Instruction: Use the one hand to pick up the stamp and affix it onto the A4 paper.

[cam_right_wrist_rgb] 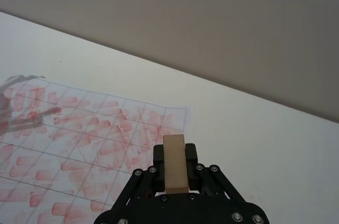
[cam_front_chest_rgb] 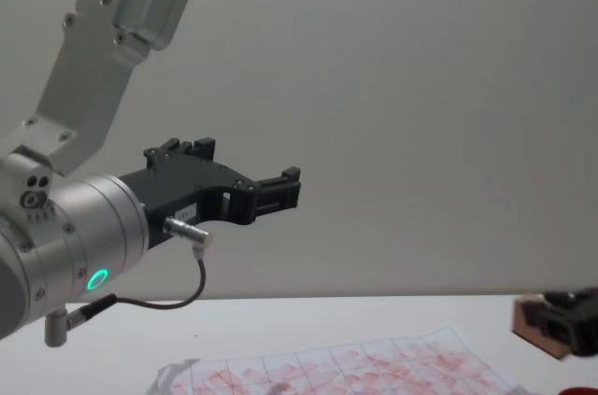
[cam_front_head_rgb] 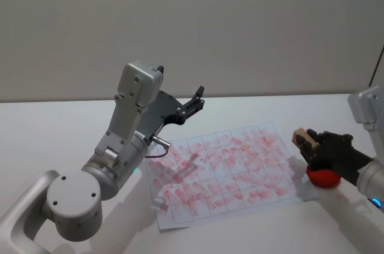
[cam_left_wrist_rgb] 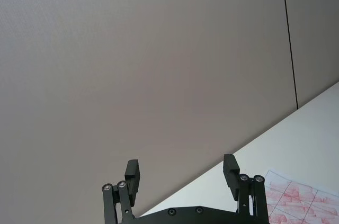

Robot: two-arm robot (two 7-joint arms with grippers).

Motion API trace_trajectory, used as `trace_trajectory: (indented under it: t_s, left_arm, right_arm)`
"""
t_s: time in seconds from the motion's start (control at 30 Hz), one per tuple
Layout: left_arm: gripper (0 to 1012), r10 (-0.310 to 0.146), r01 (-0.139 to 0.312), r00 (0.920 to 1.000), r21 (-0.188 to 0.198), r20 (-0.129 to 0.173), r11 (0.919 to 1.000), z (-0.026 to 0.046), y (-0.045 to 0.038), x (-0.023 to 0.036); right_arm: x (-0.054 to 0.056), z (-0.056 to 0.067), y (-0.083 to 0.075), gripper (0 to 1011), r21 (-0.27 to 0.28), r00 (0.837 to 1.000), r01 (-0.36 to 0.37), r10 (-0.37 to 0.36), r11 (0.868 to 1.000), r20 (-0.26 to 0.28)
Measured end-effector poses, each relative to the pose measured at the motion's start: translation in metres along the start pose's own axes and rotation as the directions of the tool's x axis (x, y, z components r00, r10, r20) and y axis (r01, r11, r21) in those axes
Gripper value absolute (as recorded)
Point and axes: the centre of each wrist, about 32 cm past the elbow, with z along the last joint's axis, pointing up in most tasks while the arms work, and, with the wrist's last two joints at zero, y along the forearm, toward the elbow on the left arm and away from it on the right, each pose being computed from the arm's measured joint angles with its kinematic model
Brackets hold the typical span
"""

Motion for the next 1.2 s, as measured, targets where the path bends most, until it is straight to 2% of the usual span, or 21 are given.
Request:
trace_trajectory:
  t_s: [0.27,0.47,0.83,1.2]
  left_arm:
    - [1001,0.000,0.000,1.0000,0.000,0.000,1.0000,0.0000,0.0000,0.0000]
    - [1001,0.000,0.000,1.0000,0.000,0.000,1.0000,0.0000,0.0000,0.0000]
    - [1001,0.000,0.000,1.0000,0.000,0.000,1.0000,0.0000,0.0000,0.0000]
    - [1001,0.000,0.000,1.0000,0.000,0.000,1.0000,0.0000,0.0000,0.0000]
  right_arm:
    - [0.000,0.010,0.012,216,0.050,0.996,-0.087,0.085,0.995,0.035]
    - [-0.002,0.011,0.024,216,0.060,0.984,-0.175,0.173,0.983,0.037]
    - [-0.009,-0.001,0.041,214,0.012,0.954,-0.297,0.297,0.955,-0.023]
    - [-0.012,-0.014,0.045,216,-0.058,0.941,-0.334,0.331,0.941,-0.066]
